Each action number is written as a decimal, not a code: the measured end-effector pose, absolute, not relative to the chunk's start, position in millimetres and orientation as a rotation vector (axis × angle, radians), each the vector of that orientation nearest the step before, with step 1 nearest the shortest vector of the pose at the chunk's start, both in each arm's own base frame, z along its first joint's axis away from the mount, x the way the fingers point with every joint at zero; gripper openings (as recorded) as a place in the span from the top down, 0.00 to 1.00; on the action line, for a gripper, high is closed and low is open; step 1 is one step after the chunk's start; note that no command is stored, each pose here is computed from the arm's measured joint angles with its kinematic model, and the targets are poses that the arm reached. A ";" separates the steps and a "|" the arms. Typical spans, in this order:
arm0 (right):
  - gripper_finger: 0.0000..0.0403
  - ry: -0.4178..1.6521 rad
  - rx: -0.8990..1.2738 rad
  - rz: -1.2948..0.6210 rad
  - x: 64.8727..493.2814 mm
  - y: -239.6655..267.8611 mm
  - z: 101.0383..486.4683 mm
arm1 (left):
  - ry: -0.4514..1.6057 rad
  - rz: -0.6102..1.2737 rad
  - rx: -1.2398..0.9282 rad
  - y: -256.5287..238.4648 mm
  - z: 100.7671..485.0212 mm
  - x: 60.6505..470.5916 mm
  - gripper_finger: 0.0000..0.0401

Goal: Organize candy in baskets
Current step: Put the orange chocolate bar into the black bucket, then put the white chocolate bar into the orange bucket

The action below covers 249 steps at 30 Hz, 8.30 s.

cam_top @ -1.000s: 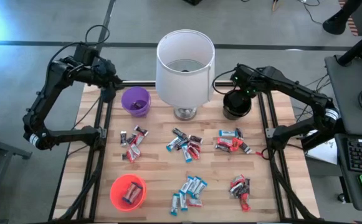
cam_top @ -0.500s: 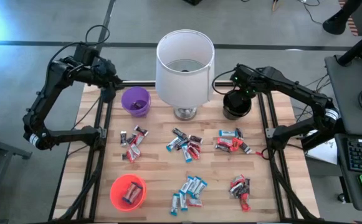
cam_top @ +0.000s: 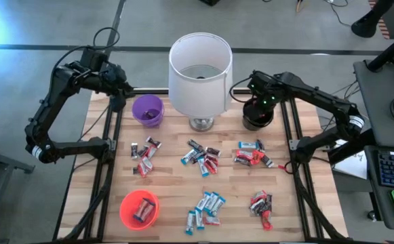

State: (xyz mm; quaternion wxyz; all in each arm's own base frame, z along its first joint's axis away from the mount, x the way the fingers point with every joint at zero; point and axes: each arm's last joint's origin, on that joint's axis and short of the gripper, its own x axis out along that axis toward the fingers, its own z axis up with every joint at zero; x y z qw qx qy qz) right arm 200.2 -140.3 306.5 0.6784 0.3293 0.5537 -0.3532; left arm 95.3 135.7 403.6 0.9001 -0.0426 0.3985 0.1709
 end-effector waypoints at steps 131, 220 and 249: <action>0.83 0.900 0.752 -0.967 220.9 -156.6 324.9 | 0.794 0.379 -0.092 138.2 405.7 96.8 0.67; 0.55 1.102 0.642 -0.856 176.3 -125.0 398.1 | 0.924 0.097 -0.321 21.0 384.4 218.6 0.67; 0.55 1.033 0.458 -0.746 129.7 -92.9 425.5 | 1.183 0.283 -0.628 -114.9 249.8 343.7 0.54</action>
